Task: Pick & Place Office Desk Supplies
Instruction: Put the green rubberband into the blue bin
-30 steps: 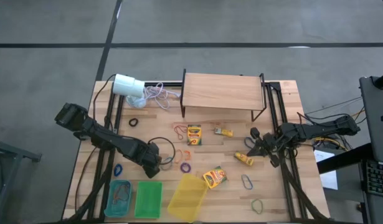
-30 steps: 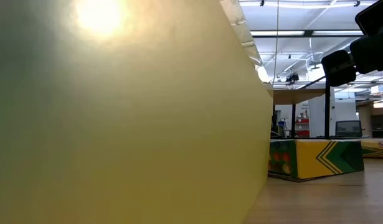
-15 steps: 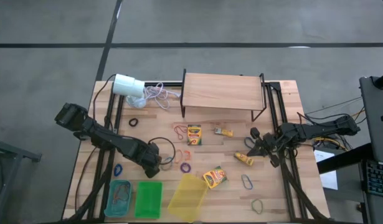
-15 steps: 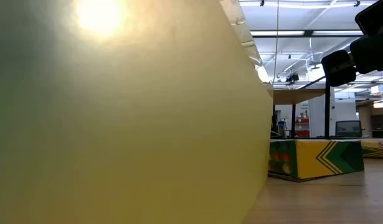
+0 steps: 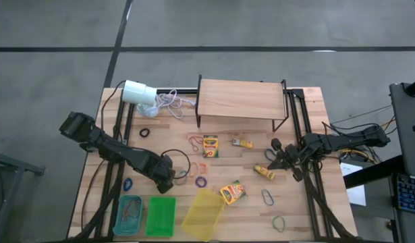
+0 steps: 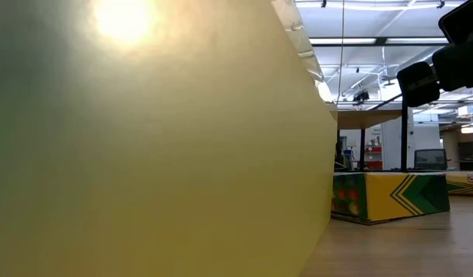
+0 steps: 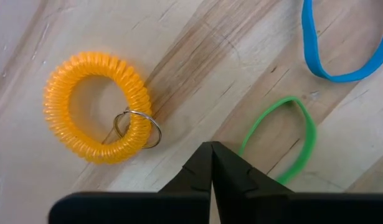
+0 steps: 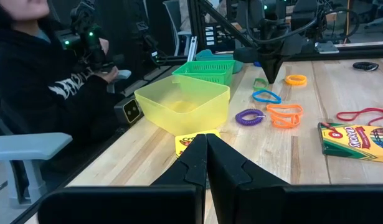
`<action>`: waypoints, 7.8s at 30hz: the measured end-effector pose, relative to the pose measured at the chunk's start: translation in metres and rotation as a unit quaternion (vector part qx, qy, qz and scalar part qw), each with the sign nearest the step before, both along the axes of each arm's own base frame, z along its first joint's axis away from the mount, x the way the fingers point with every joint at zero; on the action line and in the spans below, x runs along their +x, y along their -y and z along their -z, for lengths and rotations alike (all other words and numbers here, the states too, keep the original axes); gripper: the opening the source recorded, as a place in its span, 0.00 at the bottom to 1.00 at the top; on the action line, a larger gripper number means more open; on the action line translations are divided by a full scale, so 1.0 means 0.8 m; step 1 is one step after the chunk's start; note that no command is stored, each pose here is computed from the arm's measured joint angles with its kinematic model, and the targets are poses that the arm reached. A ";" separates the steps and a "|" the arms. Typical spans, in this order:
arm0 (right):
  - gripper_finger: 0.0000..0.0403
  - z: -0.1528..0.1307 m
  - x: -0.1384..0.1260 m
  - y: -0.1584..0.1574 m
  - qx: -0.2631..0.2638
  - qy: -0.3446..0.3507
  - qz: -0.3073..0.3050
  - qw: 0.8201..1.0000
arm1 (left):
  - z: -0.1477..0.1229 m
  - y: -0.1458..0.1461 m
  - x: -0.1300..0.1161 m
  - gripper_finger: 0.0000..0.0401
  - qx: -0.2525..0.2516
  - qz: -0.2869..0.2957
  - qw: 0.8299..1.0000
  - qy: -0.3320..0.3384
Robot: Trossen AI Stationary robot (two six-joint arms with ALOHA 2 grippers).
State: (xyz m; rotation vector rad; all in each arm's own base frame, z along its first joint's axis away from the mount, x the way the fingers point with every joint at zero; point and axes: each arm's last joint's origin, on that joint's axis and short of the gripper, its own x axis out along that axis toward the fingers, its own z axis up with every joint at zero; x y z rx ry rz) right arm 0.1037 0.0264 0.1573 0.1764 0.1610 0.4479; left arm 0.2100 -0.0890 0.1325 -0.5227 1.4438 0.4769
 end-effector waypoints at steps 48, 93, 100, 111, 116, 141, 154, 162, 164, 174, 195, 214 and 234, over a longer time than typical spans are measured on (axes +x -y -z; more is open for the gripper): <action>0.02 0.000 0.000 0.000 0.000 0.000 0.000 1.000 | -0.048 0.006 0.032 0.11 0.052 0.098 0.988 0.104; 0.02 0.000 0.000 0.000 0.000 0.001 0.000 1.000 | 0.002 0.015 0.002 0.51 0.018 0.069 0.994 0.078; 0.02 0.000 0.000 0.000 0.000 0.001 0.000 1.000 | 0.004 0.014 0.001 0.45 0.020 0.068 0.994 0.077; 0.02 0.000 0.000 0.000 0.000 0.001 0.000 1.000 | 0.005 0.012 0.000 0.24 0.036 0.066 0.994 0.076; 0.02 0.000 0.000 0.000 0.000 0.001 0.000 1.000 | 0.005 0.012 0.000 0.14 0.039 0.066 0.994 0.080; 0.02 0.000 0.000 0.000 0.000 0.001 0.000 1.000 | 0.001 0.013 0.003 0.01 0.046 0.061 0.994 0.084; 0.02 0.000 0.000 0.000 0.000 0.001 0.000 1.000 | 0.003 0.019 0.001 0.16 0.036 0.065 0.993 0.090; 0.02 0.000 0.000 0.000 0.000 0.001 0.000 1.000 | 0.003 0.020 0.002 0.31 0.026 0.071 0.992 0.096; 0.02 0.000 0.000 0.000 0.000 0.001 0.000 1.000 | 0.003 0.021 0.003 0.34 0.025 0.072 0.992 0.097; 0.02 0.000 0.000 0.000 0.000 0.001 0.000 1.000 | 0.003 0.023 0.002 0.33 0.021 0.074 0.992 0.098; 0.02 0.000 0.000 0.000 0.000 0.001 0.000 1.000 | 0.006 0.032 0.001 0.29 0.015 0.086 0.992 0.092; 0.02 0.000 0.000 0.000 0.000 0.001 0.000 1.000 | 0.009 0.032 0.001 0.01 0.019 0.083 0.992 0.091; 0.02 0.000 0.000 0.000 0.000 0.000 0.000 1.000 | -0.028 0.038 0.015 0.01 0.049 0.124 0.989 0.067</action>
